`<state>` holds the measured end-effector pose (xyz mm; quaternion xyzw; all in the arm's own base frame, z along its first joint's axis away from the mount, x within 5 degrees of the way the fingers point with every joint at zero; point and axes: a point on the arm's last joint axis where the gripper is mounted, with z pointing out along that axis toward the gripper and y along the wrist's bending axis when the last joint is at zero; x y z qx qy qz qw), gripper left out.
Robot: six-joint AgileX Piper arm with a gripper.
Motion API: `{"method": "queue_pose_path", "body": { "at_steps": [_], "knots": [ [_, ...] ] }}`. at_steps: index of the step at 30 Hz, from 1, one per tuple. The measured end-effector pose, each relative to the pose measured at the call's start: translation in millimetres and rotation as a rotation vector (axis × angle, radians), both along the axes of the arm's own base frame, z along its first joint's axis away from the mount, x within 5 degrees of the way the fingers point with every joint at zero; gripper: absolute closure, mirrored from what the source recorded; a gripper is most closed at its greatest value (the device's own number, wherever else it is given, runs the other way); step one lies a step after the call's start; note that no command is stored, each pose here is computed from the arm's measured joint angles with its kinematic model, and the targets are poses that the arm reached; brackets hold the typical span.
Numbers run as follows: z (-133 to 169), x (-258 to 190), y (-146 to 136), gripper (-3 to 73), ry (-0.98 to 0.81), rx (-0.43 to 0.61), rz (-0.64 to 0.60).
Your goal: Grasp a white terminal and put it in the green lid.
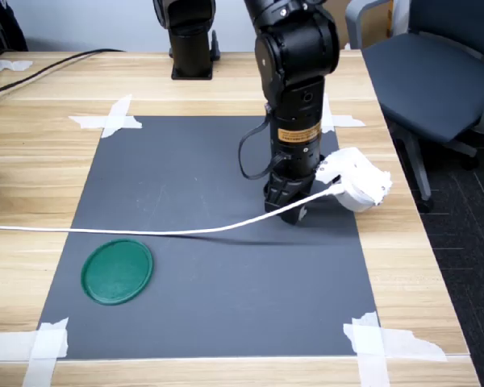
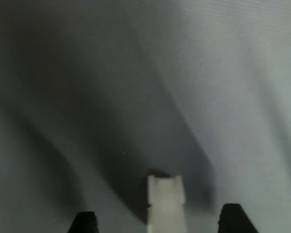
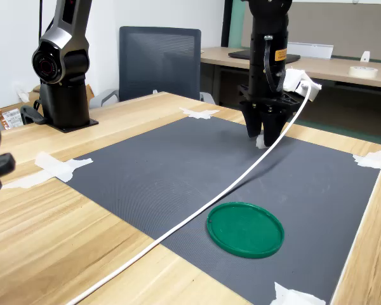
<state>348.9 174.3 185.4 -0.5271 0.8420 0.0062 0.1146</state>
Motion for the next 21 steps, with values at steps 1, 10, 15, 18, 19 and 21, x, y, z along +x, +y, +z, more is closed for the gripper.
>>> {"method": "queue_pose_path", "body": {
  "at_steps": [1,10,15,18,19,21],
  "knots": [
    [0.1,0.4,0.2,21.4,-0.005,0.002,0.000],
    [-8.4,1.4,0.2,42.3,0.017,-0.013,0.000],
    [-8.3,1.4,-0.2,59.8,0.018,-0.018,0.003],
    [-8.4,1.1,-0.4,61.6,0.020,-0.021,0.004],
    [-8.4,1.2,-0.5,61.6,0.020,-0.022,0.002],
    [-8.4,1.2,-0.5,61.6,0.020,-0.022,0.001]
  ]
}}
